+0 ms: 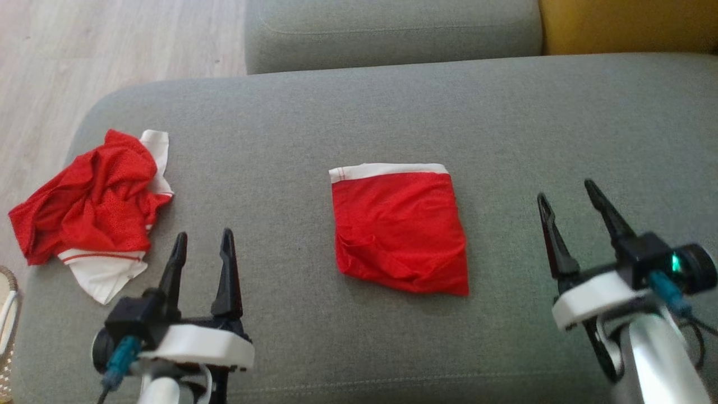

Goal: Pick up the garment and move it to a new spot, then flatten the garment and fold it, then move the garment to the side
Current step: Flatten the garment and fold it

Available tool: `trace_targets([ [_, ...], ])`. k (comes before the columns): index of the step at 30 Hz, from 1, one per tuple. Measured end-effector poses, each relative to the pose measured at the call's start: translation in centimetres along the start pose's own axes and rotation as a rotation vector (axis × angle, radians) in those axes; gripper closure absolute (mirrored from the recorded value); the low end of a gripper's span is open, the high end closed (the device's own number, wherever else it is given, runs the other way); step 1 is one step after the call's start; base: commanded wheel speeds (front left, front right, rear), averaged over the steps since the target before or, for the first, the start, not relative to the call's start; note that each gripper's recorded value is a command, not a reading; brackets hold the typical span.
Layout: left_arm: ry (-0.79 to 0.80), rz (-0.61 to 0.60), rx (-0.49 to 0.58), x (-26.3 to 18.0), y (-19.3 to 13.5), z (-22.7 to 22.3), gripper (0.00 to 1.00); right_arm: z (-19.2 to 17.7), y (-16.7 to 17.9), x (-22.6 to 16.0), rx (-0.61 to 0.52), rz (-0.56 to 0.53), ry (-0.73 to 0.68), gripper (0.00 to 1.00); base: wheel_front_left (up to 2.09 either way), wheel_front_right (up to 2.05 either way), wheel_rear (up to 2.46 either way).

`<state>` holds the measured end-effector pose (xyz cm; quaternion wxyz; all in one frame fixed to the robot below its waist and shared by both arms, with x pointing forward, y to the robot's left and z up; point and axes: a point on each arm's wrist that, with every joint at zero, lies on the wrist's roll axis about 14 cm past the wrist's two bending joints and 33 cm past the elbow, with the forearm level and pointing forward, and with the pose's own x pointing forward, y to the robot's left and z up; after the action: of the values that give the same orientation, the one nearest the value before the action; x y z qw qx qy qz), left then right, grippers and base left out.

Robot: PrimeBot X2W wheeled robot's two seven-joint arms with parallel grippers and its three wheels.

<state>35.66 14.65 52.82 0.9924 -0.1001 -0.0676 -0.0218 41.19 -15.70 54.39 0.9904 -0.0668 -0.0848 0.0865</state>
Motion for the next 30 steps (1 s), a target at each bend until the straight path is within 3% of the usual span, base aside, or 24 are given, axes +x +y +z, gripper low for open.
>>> trace_targets([
  [6,0.037,-0.001,0.019,-0.5,-0.1,-1.2,0.00,-0.8,-0.8,-1.6,0.017,-0.055,0.020,0.00,0.00,0.00,0.00],
  [14,0.047,0.000,0.025,-0.5,0.0,-1.5,0.00,-1.5,0.2,-1.1,0.020,-0.028,0.037,0.00,0.00,0.00,0.00],
  [15,0.050,0.000,0.024,-0.5,0.0,-1.6,0.00,-1.8,0.6,-1.0,0.023,-0.016,0.048,0.23,0.00,0.00,0.00],
  [16,0.054,0.001,0.024,-0.5,0.1,-1.7,0.00,-2.4,1.2,-0.8,0.027,0.001,0.064,0.91,0.00,0.00,0.00],
  [17,0.059,0.002,0.024,-0.5,0.1,-1.9,0.00,-3.0,2.0,-0.7,0.029,0.025,0.081,1.00,0.00,0.00,0.00],
  [24,0.075,0.036,0.032,-0.1,1.5,-2.3,0.00,-4.6,8.5,3.1,0.040,0.239,0.114,1.00,0.00,0.00,0.00],
  [30,0.097,0.077,0.043,-0.4,2.8,-2.8,0.00,-9.3,12.9,4.4,0.004,0.416,0.247,1.00,0.00,0.00,0.00],
])
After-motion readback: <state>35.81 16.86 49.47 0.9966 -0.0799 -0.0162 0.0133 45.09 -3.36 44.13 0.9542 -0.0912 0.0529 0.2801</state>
